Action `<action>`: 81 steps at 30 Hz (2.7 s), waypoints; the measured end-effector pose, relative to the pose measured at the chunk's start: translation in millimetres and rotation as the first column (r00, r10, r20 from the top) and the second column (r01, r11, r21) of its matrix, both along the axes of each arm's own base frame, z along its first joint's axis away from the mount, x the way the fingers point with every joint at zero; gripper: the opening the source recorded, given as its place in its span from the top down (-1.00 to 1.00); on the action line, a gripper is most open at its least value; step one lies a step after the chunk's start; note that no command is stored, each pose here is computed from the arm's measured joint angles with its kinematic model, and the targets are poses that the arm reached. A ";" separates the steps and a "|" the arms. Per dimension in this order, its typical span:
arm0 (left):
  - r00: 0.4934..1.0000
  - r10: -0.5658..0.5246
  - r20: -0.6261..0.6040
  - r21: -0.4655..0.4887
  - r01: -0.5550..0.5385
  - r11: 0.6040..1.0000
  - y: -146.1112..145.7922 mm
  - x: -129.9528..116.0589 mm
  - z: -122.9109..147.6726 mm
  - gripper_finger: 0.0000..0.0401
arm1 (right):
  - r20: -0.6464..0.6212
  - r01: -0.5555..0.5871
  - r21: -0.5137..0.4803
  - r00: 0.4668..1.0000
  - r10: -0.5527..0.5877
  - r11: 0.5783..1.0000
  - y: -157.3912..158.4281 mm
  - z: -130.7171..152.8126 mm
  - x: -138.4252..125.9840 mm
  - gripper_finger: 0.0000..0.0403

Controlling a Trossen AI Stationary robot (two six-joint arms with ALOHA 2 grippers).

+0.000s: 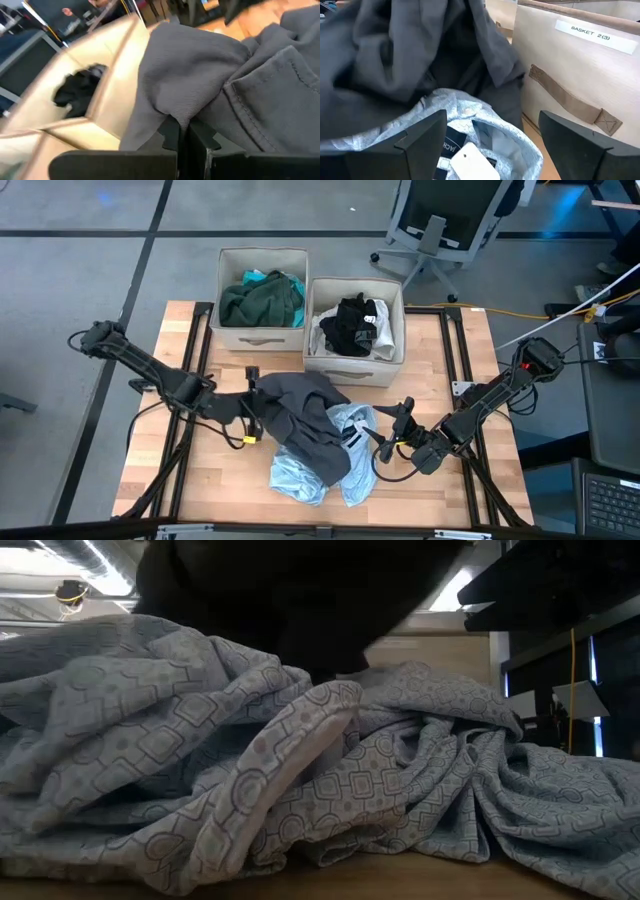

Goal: Sort clothes
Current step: Put the gray shorts into the left laundry organizer

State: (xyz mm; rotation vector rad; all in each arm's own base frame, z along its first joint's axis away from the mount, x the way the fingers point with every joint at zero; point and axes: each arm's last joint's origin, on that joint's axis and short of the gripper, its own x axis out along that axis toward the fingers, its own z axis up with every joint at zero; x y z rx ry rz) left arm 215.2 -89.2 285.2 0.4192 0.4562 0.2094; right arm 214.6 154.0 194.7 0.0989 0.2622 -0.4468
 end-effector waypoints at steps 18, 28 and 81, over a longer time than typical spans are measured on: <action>0.972 0.111 0.209 0.120 -0.138 0.983 21.8 -36.1 64.1 0.99 | 0.000 0.000 0.000 1.000 0.000 1.000 0.0 0.0 0.0 -0.57; 0.952 0.141 0.273 0.225 -0.206 0.952 26.5 -42.1 100.5 0.98 | -0.001 -0.002 0.001 1.000 0.002 1.000 0.0 -0.1 0.0 -0.57; 0.696 0.481 0.532 0.324 -0.693 0.644 162.1 -60.9 180.8 0.98 | 0.003 -0.002 0.005 1.000 0.002 1.000 0.2 0.2 0.2 -0.57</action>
